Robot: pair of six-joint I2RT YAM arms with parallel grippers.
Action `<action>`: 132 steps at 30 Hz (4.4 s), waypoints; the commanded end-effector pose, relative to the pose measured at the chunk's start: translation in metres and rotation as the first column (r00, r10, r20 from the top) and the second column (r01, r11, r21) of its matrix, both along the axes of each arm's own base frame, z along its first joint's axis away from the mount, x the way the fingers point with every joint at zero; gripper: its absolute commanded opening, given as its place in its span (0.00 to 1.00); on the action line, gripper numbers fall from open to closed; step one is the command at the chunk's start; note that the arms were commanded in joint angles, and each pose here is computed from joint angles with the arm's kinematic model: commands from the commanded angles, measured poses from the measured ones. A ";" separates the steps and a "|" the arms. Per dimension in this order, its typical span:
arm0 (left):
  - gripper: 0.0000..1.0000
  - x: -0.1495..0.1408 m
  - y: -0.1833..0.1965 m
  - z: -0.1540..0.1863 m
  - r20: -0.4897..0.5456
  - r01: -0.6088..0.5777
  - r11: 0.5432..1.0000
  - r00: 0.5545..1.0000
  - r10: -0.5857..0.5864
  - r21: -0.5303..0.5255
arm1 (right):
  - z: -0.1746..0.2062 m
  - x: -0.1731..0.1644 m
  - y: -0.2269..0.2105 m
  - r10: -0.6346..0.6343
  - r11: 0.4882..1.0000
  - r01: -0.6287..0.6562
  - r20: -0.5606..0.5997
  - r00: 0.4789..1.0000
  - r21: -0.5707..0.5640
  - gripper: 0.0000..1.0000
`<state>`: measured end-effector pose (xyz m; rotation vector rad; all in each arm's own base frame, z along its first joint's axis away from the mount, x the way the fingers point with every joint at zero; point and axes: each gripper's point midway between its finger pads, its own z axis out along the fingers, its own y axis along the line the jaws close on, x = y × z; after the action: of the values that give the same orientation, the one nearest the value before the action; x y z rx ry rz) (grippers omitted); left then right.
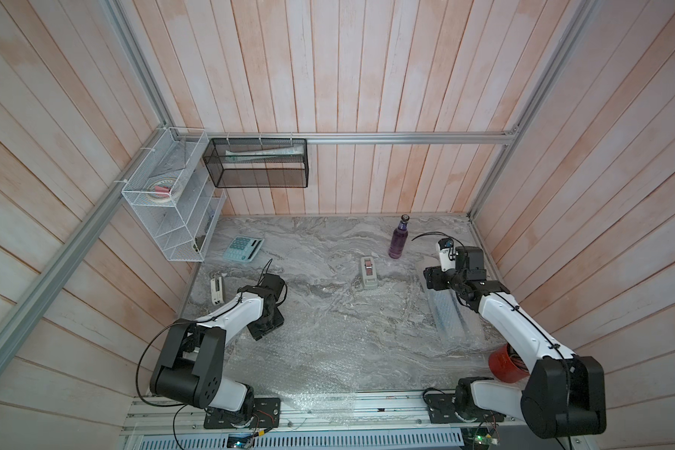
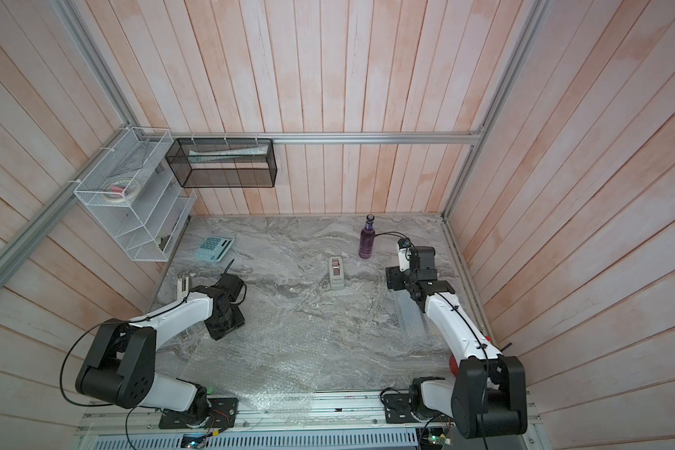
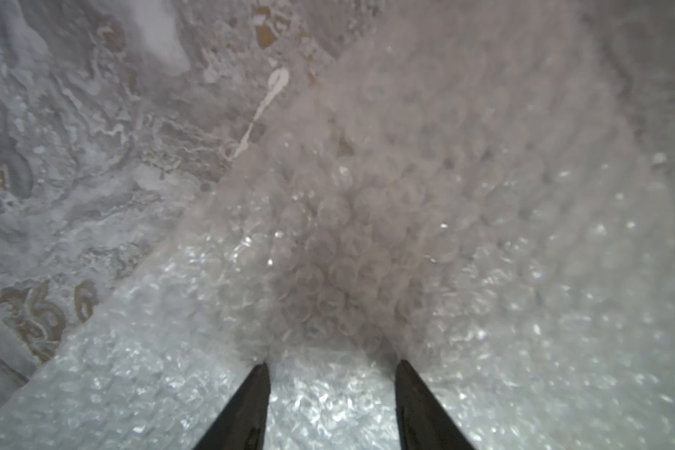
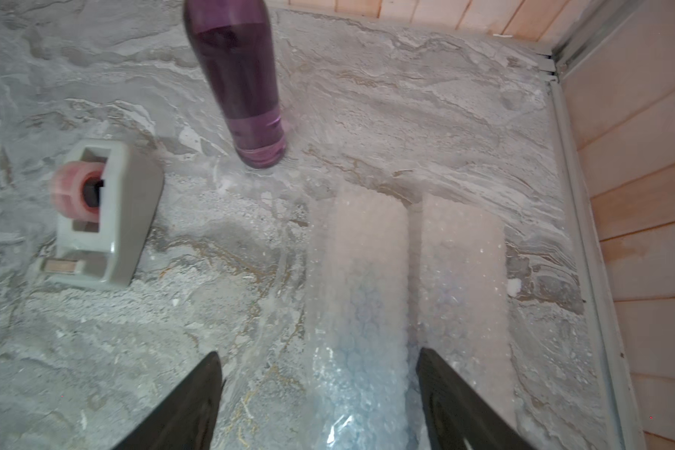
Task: Wrap wine bottles in bubble wrap
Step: Adjust the bubble wrap at the center of the board, then pick up the wine bottle from the center of the board, then place the wine bottle on the bubble wrap.
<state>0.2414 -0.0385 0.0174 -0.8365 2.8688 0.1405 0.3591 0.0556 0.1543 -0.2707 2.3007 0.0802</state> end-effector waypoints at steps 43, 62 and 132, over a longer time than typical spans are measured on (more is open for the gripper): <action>0.14 0.162 -0.214 0.068 0.386 0.980 0.192 0.197 -0.901 -0.052 | 0.057 -0.002 0.055 0.187 0.968 -0.214 0.192 0.963 0.131 0.81; 0.86 0.164 -0.188 0.190 0.714 0.911 0.412 0.304 -0.631 -0.023 | 0.077 0.136 0.056 0.233 0.941 -0.317 0.456 0.859 0.115 0.84; 0.98 0.089 -0.069 0.185 0.753 0.724 0.617 0.582 -0.306 -0.308 | 0.025 -0.151 0.323 0.863 0.498 -0.864 0.132 0.487 -0.071 0.09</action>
<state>0.3301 -0.1164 0.2022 0.0727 2.2794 -1.0524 0.1994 0.3694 0.1849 -1.3284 1.7792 0.6774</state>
